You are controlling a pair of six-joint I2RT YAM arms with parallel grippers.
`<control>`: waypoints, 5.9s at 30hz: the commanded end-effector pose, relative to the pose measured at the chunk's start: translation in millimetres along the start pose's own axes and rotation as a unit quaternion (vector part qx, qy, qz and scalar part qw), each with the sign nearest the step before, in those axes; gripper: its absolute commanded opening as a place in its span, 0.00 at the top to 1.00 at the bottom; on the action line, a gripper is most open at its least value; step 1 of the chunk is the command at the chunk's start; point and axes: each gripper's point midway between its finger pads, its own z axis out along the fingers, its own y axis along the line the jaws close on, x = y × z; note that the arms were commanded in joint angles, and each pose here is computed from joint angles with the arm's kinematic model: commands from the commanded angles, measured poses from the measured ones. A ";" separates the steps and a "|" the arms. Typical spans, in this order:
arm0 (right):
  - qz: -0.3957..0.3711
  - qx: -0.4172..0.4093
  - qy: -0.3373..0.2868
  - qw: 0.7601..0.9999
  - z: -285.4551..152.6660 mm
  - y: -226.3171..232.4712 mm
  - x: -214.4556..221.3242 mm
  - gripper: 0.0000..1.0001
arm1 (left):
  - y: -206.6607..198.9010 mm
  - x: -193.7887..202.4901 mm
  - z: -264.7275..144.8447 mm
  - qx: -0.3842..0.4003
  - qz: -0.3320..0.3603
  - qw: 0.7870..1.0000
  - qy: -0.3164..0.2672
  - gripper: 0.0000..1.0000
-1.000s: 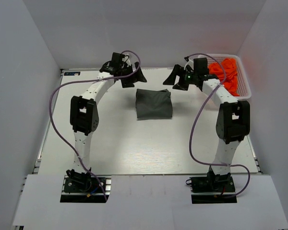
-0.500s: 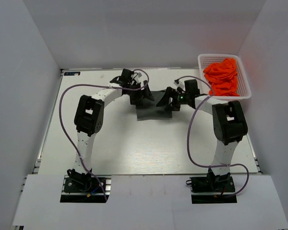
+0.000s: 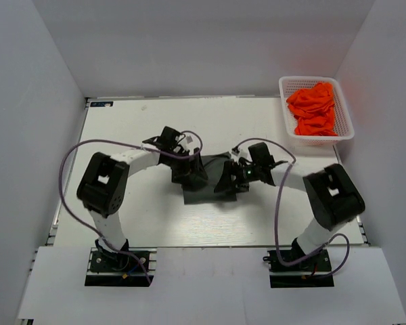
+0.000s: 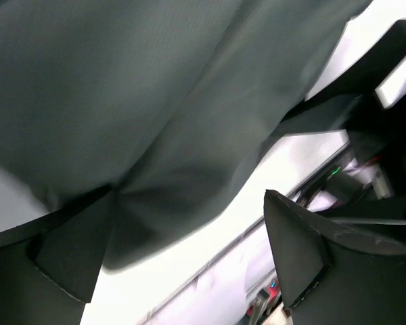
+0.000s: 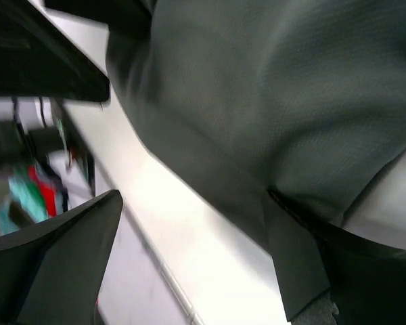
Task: Fold and stack the t-shirts
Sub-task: Fold the tshirt, then neatly place the folded tshirt to the corner
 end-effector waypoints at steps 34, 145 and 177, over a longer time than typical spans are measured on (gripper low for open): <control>-0.026 0.231 -0.060 0.971 -18.9 -16.1 -99.4 1.00 | 39.4 -34.5 -51.1 -0.195 -0.018 0.975 -0.104 1.00; -0.076 0.283 -0.381 0.877 -196.1 49.1 -71.3 0.09 | 99.0 -5.8 -13.6 -0.267 -0.072 0.956 -0.100 0.84; -0.100 0.361 -0.443 0.815 -247.9 57.2 -102.8 0.09 | 213.4 -298.3 -254.1 -0.553 0.082 0.773 -0.300 1.00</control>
